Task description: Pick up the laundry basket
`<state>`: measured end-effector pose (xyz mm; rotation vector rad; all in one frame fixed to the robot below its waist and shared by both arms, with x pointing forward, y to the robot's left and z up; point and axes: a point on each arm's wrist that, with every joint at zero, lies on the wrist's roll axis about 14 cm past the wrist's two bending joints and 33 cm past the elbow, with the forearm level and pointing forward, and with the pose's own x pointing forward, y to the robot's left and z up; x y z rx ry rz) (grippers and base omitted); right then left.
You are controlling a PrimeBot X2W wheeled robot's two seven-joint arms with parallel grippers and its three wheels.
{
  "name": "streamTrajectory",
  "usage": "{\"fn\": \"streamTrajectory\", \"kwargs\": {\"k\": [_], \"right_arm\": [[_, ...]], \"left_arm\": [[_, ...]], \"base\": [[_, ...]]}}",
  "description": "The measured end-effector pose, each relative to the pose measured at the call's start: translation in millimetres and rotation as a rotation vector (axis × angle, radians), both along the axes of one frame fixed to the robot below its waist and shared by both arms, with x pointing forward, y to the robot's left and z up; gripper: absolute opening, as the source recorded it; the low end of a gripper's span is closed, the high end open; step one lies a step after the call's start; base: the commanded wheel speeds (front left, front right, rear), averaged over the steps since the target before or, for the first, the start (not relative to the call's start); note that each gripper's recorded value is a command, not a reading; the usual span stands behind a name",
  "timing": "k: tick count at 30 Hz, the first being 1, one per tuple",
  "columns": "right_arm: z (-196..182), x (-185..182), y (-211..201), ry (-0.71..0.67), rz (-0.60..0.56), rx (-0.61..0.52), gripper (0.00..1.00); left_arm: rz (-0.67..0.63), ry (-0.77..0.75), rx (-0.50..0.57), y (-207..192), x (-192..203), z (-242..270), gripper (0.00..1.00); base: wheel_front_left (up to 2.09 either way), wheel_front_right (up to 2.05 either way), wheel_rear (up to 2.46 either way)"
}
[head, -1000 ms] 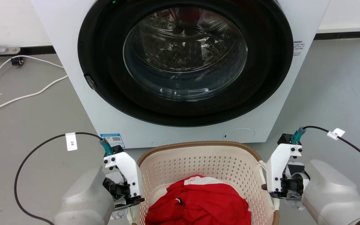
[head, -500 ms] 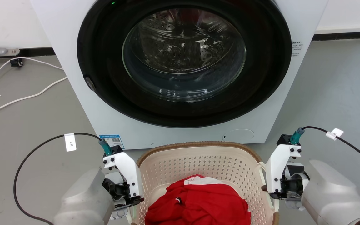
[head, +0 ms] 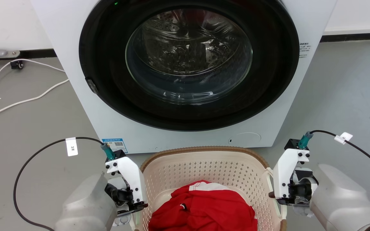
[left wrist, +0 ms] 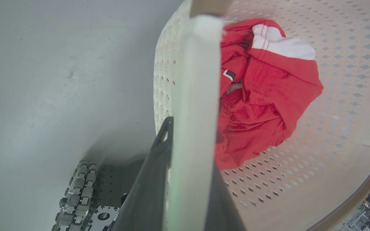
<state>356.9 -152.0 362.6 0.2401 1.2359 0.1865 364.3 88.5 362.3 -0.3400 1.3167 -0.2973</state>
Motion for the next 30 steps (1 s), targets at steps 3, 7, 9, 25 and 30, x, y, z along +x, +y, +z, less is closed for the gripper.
{"fn": "streamTrajectory", "kwargs": {"k": [3,7,9,25,30], "right_arm": [[0.2,-0.6,-0.2,0.002,-0.001,0.001,0.0],[0.3,-1.0,-0.3,0.006,-0.002,0.003,0.0],[0.2,-1.1,-0.6,0.007,-0.002,0.001,0.0],[0.8,-0.3,-1.1,0.003,-0.005,0.001,0.0],[1.5,-1.1,-1.8,0.002,-0.007,0.001,0.0]], "left_arm": [[0.0,-0.002,0.0,0.0,-0.3,-0.1,0.0],[0.0,-0.004,0.001,0.0,-0.1,0.1,0.0],[0.001,-0.006,0.001,0.1,0.2,-0.1,0.0],[-0.001,-0.012,0.002,-0.2,0.1,-0.8,0.0],[-0.002,-0.012,0.001,-0.6,-0.8,-0.6,0.0]], "base": [[0.0,0.0,0.0],[0.0,0.0,0.0],[0.0,0.0,0.0],[0.0,0.0,0.0],[0.0,0.0,0.0]]}}
